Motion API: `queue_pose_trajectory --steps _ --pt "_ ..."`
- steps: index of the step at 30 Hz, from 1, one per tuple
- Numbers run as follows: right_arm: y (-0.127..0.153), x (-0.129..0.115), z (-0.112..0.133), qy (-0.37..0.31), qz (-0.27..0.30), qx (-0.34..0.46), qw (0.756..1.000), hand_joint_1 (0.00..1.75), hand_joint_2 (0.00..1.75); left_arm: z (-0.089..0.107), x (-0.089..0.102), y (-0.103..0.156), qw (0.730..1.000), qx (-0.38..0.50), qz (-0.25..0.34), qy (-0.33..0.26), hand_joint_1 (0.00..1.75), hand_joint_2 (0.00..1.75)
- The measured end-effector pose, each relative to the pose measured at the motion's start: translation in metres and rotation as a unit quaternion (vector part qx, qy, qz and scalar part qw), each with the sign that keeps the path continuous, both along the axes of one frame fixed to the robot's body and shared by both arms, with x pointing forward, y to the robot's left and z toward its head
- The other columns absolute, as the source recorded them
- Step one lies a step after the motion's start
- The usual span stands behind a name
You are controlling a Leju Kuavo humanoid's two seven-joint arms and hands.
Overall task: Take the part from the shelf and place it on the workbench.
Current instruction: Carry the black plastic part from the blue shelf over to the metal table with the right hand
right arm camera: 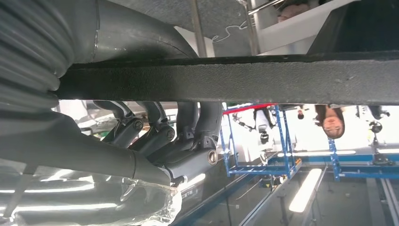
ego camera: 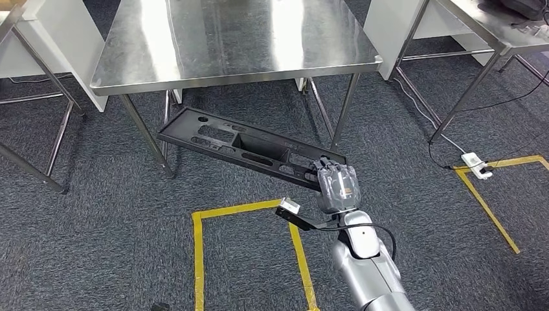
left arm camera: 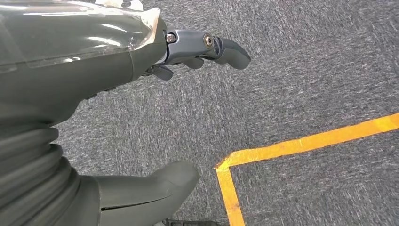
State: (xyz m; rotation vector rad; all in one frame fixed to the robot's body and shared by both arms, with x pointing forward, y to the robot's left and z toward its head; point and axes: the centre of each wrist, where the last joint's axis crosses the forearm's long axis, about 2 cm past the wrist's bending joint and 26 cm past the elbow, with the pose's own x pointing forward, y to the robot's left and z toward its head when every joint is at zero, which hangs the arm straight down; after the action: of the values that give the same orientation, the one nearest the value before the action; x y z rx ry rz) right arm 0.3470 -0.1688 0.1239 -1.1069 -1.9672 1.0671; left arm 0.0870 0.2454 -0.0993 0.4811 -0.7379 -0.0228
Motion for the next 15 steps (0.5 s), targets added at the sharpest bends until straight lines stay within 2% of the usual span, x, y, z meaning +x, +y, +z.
queue_pose_trajectory --steps 5,15 --pt "-0.005 0.003 0.006 0.003 -0.004 -0.007 1.000 1.75 1.75 0.001 0.005 -0.003 1.000 -0.003 -0.009 0.001 0.00 1.75" --pt "-0.017 0.028 0.033 -0.017 0.002 -0.016 1.000 1.75 1.75 0.004 0.016 -0.007 1.000 -0.008 -0.017 -0.004 0.00 1.75"
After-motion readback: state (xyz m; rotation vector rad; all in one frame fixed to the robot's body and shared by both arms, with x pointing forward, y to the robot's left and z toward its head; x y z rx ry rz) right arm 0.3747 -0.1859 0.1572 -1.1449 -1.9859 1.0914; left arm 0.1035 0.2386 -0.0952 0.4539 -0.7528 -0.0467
